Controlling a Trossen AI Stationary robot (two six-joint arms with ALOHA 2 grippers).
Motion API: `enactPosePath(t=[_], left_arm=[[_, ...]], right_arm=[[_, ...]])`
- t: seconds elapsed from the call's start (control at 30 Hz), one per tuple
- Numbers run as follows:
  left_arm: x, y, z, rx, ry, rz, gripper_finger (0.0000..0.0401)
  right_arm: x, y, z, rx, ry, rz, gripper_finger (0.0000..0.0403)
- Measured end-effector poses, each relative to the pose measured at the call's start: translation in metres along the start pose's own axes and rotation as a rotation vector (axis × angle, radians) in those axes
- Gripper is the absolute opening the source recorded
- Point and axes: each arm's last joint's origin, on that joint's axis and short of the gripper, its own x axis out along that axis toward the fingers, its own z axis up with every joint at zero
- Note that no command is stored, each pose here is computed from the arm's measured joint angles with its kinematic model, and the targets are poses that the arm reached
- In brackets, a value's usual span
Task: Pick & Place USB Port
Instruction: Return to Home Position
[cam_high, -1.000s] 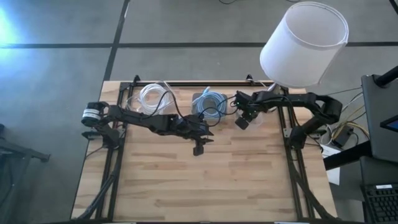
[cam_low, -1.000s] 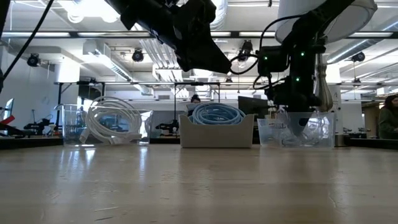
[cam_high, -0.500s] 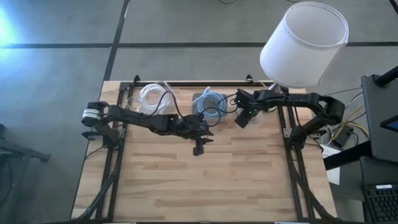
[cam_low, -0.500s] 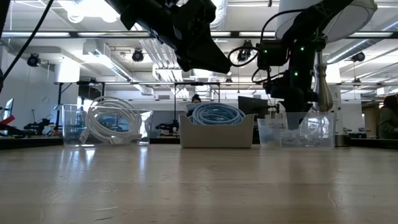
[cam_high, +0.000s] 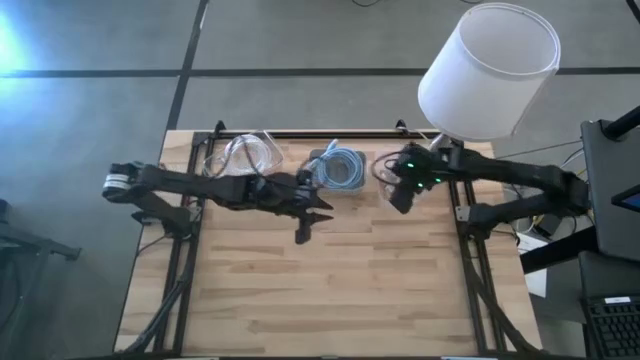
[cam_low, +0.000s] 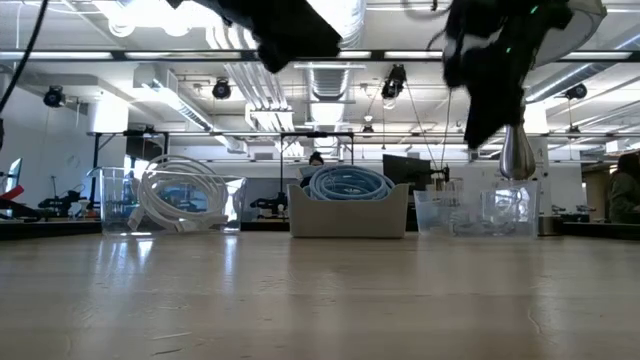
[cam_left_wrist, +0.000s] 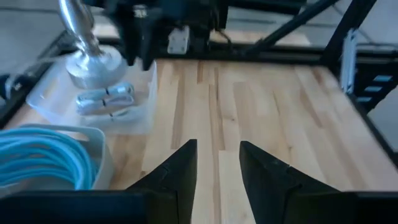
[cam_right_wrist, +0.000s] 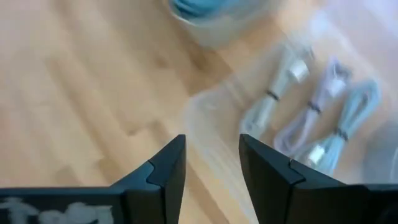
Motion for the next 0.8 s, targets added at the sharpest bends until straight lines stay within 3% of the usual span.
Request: enactPosePath(t=[0.23, 0.47, 0.8], left_arm=[[-0.059, 0.003, -0.009, -0.001, -0.106, 0.081, 0.0122], [-0.096, 0.007, -0.046, 0.004, -0.332, 0.132, 0.0122], [-0.118, 0.013, -0.104, 0.019, -0.476, 0.228, 0.0122]], right_arm=[[-0.054, 0.023, -0.022, -0.235, -0.412, 0.199, 0.0135], [-0.061, 0.024, -0.049, -0.338, -0.735, 0.341, 0.0126], [-0.03, 0.012, -0.076, -0.325, -0.855, 0.384, 0.0127]])
